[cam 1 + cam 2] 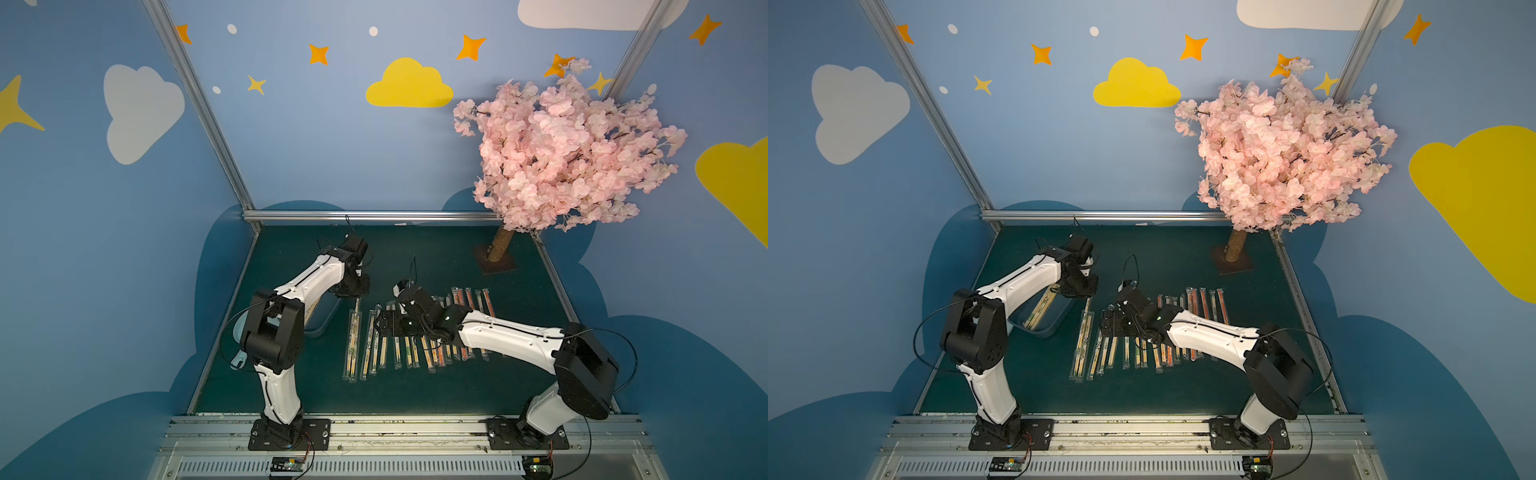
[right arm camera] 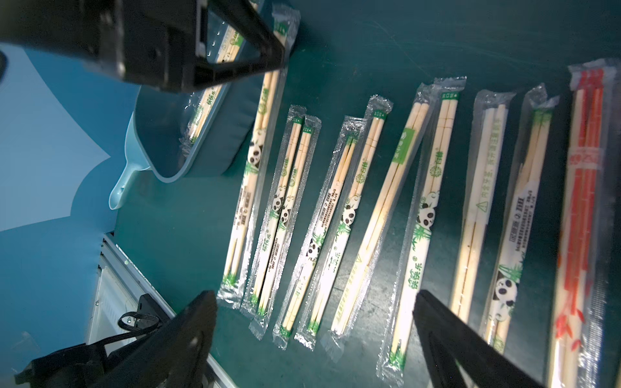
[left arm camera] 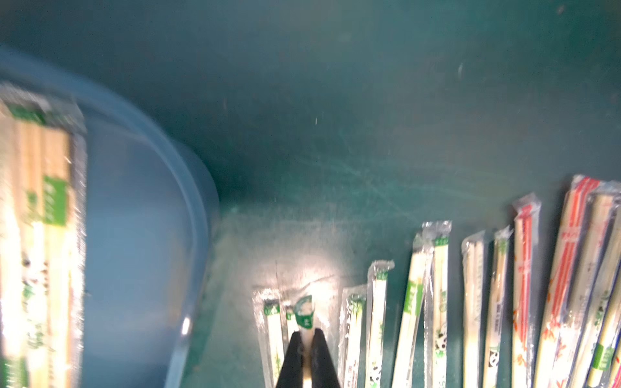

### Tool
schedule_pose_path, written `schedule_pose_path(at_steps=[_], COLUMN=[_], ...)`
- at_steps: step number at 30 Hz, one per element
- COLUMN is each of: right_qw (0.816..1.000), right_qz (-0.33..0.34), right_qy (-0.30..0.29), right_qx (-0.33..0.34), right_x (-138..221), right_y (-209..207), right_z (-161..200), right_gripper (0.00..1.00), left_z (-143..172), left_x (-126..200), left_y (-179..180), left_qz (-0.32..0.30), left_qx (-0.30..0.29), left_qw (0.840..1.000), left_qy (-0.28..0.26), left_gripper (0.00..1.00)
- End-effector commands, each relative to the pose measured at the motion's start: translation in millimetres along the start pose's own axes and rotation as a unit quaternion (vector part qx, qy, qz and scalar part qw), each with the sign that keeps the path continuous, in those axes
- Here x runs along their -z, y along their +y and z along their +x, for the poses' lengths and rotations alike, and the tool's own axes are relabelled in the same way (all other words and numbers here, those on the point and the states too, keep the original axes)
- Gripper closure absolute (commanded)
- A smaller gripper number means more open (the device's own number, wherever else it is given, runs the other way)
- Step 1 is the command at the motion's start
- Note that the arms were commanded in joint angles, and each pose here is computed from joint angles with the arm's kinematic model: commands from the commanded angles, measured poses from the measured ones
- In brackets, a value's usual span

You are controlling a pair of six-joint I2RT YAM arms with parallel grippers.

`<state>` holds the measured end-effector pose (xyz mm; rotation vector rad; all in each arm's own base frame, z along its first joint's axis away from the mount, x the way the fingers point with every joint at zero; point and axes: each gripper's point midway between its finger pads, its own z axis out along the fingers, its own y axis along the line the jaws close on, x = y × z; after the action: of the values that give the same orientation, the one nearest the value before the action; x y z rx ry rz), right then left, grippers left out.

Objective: Take the paired disposable chopsticks out of the storage box
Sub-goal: Place the paired disposable chopsticks at the center of the board, then pick up the paired disposable chopsticks from the storage box.

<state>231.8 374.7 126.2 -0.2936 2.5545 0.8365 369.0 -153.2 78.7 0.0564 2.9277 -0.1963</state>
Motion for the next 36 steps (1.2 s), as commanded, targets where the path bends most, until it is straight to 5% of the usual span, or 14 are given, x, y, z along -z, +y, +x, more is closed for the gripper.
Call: schedule_pose_path(at_steps=[1,10,19,25,31,36], right_qw=[1.0,1.0,1.0,1.0,1.0,1.0], right_qz=[-0.007,-0.007,-0.006,-0.006,-0.008,-0.01], right_qy=[-0.006,-0.005,-0.004,-0.004,-0.005,-0.006], right_qx=[0.0,-0.001,-0.002,-0.002,0.0,-0.001], right_x=[3,2,2,2,3,4], right_y=[4,4,4,4,4,5], right_z=[-5,-5,-4,-4,-5,-4], right_gripper=[0.05,0.05,0.05,0.05,0.05,0.05], left_z=[21,49,47,30,-10,-33], left_x=[-12,-35,-33,2,44,41], left_y=[-5,-12,-15,-15,25,81], left_qz=[0.016,0.019,0.023,0.02,-0.016,-0.059], left_qx=[0.023,0.026,0.026,0.021,0.048,0.071], left_qw=[0.999,0.998,0.998,1.0,0.998,0.995], left_qy=[0.022,0.046,0.047,0.01,-0.049,-0.044], left_gripper=[0.97,0.95,0.63,0.59,0.58,0.58])
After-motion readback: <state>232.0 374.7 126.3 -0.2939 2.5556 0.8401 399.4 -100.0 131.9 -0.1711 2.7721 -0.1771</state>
